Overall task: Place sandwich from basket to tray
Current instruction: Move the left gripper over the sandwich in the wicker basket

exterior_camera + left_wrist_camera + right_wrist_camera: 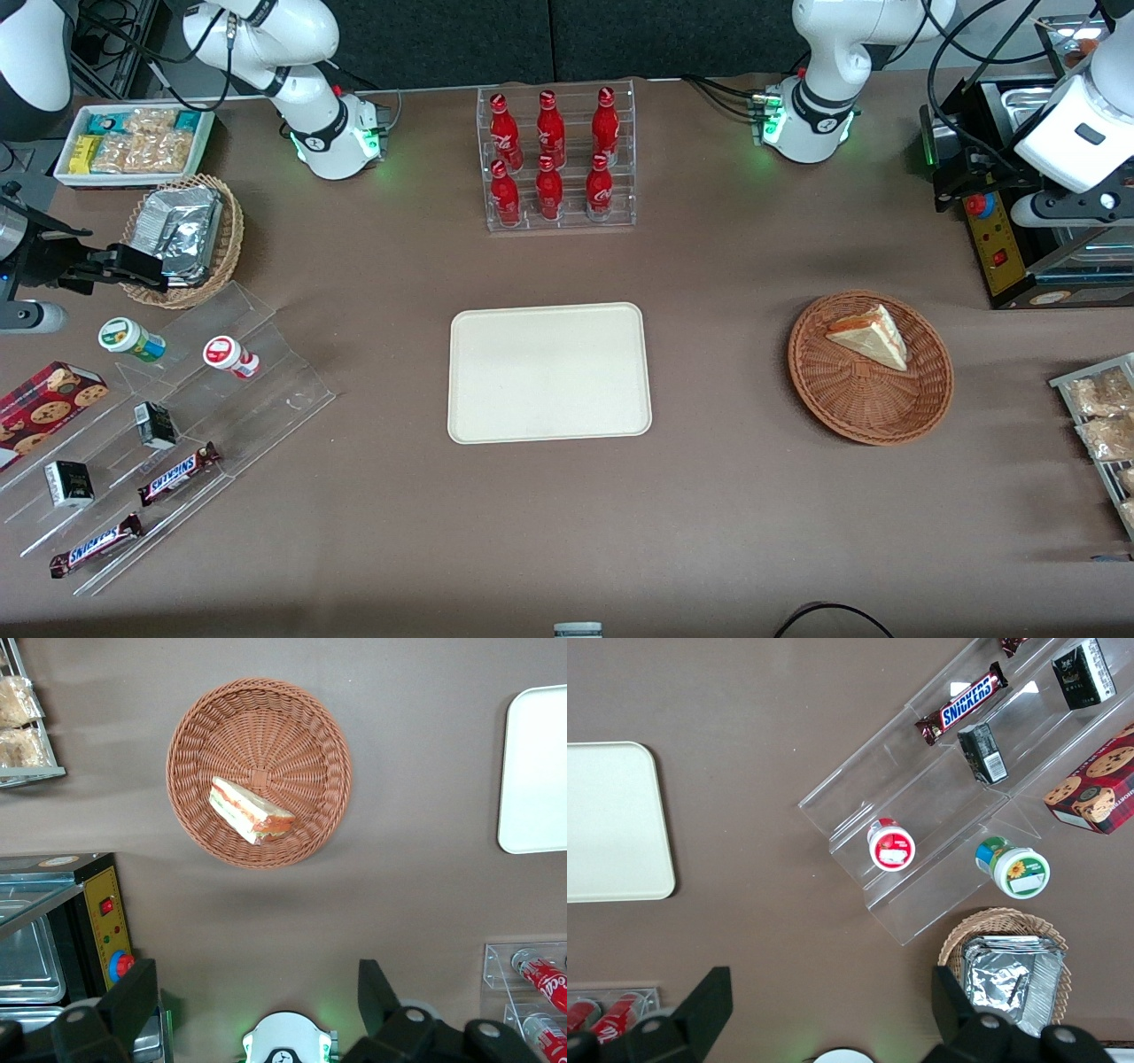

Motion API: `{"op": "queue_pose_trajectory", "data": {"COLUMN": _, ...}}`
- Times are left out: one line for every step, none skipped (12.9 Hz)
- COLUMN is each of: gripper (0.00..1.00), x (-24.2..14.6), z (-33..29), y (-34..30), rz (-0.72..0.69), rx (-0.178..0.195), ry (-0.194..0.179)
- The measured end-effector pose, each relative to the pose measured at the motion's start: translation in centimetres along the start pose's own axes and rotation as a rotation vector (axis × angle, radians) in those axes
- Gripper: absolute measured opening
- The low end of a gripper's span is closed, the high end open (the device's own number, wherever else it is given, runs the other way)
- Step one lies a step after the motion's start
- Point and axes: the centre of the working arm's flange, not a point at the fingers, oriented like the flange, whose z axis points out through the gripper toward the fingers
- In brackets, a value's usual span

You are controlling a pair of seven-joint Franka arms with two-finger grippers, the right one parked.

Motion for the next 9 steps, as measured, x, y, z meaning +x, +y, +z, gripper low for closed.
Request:
{"op": "queue_pose_trajectory", "data": {"gripper": 1.0, "x": 0.0, "z": 0.0, "y": 0.0, "rz": 0.0, "rx": 0.0, "ry": 0.0}}
{"op": "queue_pose_trajectory", "data": {"gripper": 1.0, "x": 0.0, "z": 0.0, "y": 0.0, "rz": 0.0, "rx": 0.0, "ry": 0.0}}
{"op": "queue_pose_trajectory", "data": {"gripper": 1.0, "x": 0.0, "z": 0.0, "y": 0.0, "rz": 0.0, "rx": 0.0, "ry": -0.001}}
{"op": "queue_pose_trajectory", "data": {"gripper": 1.0, "x": 0.1, "z": 0.2, "y": 0.0, "rz": 0.0, "rx": 0.0, "ry": -0.004}}
{"op": "queue_pose_trajectory", "data": {"gripper": 1.0, "x": 0.4, "z": 0.5, "y": 0.0, "rz": -0.001, "rx": 0.001, "ry": -0.011}}
{"op": "queue_pose_trajectory", "data": {"gripper": 1.0, "x": 0.8, "z": 1.0, "y": 0.1, "rz": -0.012, "rx": 0.002, "ry": -0.023}}
{"op": "queue_pose_trajectory", "data": {"gripper": 1.0, "x": 1.4, "z": 1.9, "y": 0.1, "rz": -0.051, "rx": 0.004, "ry": -0.042}}
{"op": "queue_pose_trajectory", "data": {"gripper": 1.0, "x": 2.1, "z": 3.0, "y": 0.2, "rz": -0.119, "rx": 0.002, "ry": -0.064}}
{"op": "queue_pose_trajectory", "data": {"gripper": 1.0, "x": 2.9, "z": 4.2, "y": 0.3, "rz": -0.205, "rx": -0.007, "ry": -0.088}}
